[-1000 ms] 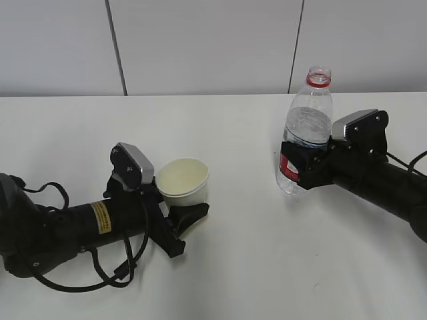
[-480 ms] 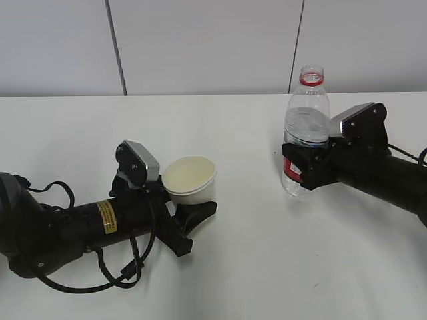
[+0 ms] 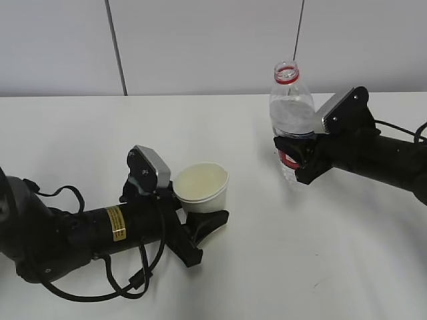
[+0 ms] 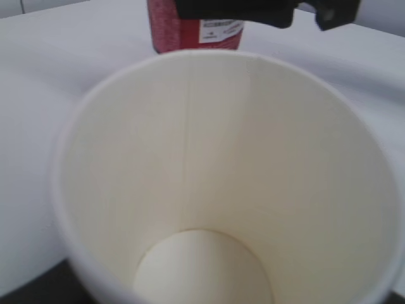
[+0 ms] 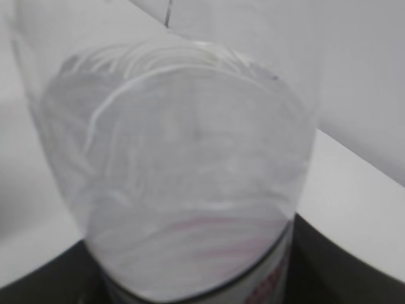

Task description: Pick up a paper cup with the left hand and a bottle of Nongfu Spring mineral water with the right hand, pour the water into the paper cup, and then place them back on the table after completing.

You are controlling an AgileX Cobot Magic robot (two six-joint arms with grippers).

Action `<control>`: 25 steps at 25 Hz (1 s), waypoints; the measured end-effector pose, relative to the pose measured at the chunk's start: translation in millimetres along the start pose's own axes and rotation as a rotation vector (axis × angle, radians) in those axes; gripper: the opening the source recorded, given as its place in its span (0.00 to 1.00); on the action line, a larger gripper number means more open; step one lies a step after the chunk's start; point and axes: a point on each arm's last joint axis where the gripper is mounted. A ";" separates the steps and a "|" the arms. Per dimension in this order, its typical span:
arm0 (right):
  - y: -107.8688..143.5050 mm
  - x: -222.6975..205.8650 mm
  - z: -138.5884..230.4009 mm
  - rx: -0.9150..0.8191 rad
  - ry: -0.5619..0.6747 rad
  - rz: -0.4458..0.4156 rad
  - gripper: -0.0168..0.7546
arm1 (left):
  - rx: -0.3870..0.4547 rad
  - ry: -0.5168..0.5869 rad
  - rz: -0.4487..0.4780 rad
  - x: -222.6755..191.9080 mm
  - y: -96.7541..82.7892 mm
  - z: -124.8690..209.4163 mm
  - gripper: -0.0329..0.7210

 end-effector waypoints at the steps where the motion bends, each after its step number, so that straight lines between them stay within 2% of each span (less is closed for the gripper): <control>1: -0.5 -2.2 -2.0 0.025 0.009 -0.002 0.52 | -0.005 -0.004 0.008 -2.0 -1.7 -1.2 0.58; 6: 5.7 -12.4 -11.4 0.134 0.022 -0.034 0.52 | -0.033 -0.040 0.017 -11.4 0.0 -10.9 0.58; 18: 5.7 -13.6 -12.7 0.429 0.020 -0.038 0.52 | -0.038 -0.051 0.019 -14.1 0.3 -13.8 0.58; 25: 5.3 -13.1 -14.2 0.543 0.015 -0.037 0.52 | -0.038 -0.052 0.018 -14.3 0.5 -14.0 0.58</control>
Point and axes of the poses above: a point on each arm's last joint axis where the gripper is mounted, x pointing back along that axis away from the gripper, y along the wrist's bending axis when the last joint is at zero, z = x × y, and after that the axes turned 4 degrees about -x, right-handed
